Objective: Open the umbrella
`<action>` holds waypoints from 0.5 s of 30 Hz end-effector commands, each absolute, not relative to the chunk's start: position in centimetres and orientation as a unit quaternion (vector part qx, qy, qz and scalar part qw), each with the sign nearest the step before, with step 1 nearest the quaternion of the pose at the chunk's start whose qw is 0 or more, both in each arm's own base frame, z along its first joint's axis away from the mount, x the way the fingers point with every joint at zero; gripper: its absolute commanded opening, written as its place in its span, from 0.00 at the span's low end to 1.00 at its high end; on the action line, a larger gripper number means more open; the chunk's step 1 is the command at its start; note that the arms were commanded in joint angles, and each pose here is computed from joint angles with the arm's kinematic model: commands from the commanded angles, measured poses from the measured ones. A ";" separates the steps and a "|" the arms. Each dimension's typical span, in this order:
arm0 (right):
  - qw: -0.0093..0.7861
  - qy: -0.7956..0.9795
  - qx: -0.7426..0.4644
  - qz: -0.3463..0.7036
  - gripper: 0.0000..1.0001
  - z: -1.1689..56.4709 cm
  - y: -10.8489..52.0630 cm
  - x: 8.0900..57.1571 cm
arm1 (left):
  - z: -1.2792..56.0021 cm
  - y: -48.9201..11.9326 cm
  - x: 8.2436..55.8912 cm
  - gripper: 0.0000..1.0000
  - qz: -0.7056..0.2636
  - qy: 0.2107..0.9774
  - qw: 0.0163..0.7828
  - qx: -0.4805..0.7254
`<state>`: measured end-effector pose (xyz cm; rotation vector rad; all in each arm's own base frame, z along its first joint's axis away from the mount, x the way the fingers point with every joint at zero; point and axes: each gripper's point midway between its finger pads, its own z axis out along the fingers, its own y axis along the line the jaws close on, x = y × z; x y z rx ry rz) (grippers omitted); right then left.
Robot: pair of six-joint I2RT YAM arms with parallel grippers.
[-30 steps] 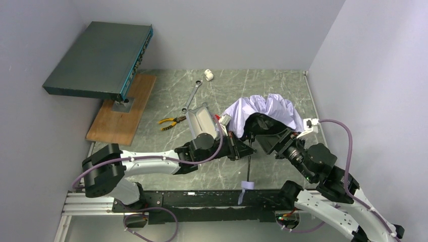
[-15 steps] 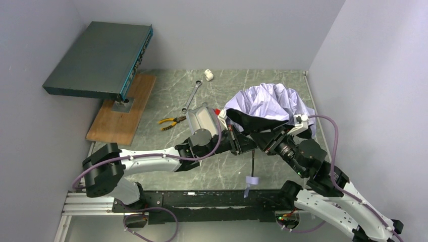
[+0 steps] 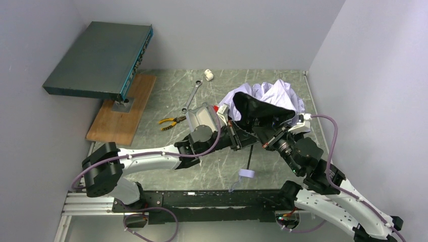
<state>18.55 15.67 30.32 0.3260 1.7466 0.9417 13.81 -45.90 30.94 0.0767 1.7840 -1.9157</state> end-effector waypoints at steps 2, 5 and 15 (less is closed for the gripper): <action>0.597 0.693 0.244 0.323 0.00 30.6 13.1 22.7 | 36.6 -46.5 7.8 0.00 -0.743 0.607 0.260 0.113; 0.618 0.673 0.268 0.306 0.00 31.8 12.3 23.6 | 36.2 -46.7 7.1 0.00 -0.723 0.627 0.265 0.115; 0.662 0.624 0.312 0.273 0.02 35.3 11.0 25.4 | 35.3 -46.7 4.6 0.00 -0.701 0.649 0.275 0.112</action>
